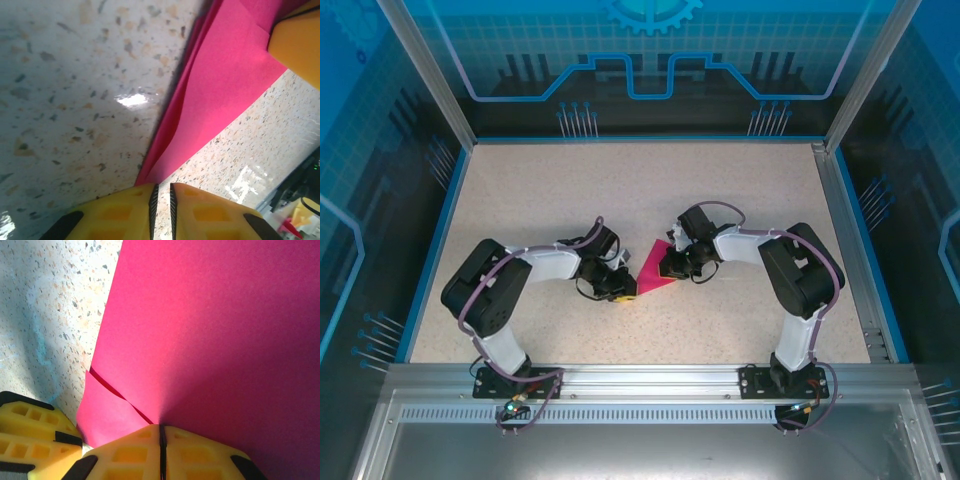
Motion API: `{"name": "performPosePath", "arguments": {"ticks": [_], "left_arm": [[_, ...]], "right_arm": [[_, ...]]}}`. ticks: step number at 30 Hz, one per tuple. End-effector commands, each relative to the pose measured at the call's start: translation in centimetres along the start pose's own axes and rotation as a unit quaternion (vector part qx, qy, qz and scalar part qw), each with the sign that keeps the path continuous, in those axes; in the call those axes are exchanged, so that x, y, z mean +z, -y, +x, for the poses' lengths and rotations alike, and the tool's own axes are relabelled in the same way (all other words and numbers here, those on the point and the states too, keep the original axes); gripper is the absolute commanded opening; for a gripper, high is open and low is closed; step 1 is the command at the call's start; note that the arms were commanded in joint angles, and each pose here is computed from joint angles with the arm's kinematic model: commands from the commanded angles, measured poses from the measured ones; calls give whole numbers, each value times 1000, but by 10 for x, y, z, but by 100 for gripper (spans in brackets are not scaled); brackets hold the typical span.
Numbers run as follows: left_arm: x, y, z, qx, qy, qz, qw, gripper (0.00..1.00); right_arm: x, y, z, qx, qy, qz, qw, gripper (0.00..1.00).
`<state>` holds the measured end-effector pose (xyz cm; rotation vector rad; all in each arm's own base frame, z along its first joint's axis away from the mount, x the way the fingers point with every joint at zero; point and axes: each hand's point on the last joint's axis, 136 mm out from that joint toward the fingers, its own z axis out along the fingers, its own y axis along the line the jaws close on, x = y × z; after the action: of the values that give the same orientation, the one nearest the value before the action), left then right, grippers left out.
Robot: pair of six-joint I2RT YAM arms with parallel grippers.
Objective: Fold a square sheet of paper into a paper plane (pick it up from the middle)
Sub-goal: Third fold the triangle at the center of the table.
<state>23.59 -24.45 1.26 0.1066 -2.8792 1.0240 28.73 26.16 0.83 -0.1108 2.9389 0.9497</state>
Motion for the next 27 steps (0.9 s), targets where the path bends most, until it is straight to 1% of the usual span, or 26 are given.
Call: {"name": "performPosePath", "arguments": {"ticks": [1, 3, 5, 9, 12, 15, 19, 21, 23, 25, 27], "left_arm": [[4, -20, 17, -82, -39, 4, 996, 18], [-1, -19, 17, -98, -35, 10, 994, 18], [-10, -11, 16, -98, -22, 23, 995, 20], [-35, 20, 6, -64, 18, 61, 996, 27], [-44, 41, -4, -36, 24, 82, 996, 30], [-38, 59, -14, -17, 14, 99, 995, 31], [-17, 70, -23, 0, -6, 92, 996, 32], [-4, 64, -25, -4, -16, 76, 997, 30], [6, 46, -27, -20, -13, 44, 999, 28], [13, 20, -25, -40, -8, -6, 999, 23], [17, 1, -22, -50, -5, -39, 998, 21]], "right_arm": [[15, 48, 30, 30, -47, 90, 994, 9], [15, 49, 30, 30, -48, 92, 994, 9], [15, 48, 29, 29, -47, 93, 994, 9], [14, 48, 28, 30, -46, 92, 994, 9], [15, 47, 28, 29, -46, 92, 994, 9], [15, 47, 26, 29, -45, 92, 994, 9], [15, 46, 25, 31, -45, 90, 994, 9], [15, 45, 24, 31, -44, 88, 995, 9], [14, 44, 24, 31, -43, 88, 995, 10], [13, 42, 23, 29, -42, 86, 995, 10], [12, 38, 21, 24, -39, 79, 996, 10]]}}
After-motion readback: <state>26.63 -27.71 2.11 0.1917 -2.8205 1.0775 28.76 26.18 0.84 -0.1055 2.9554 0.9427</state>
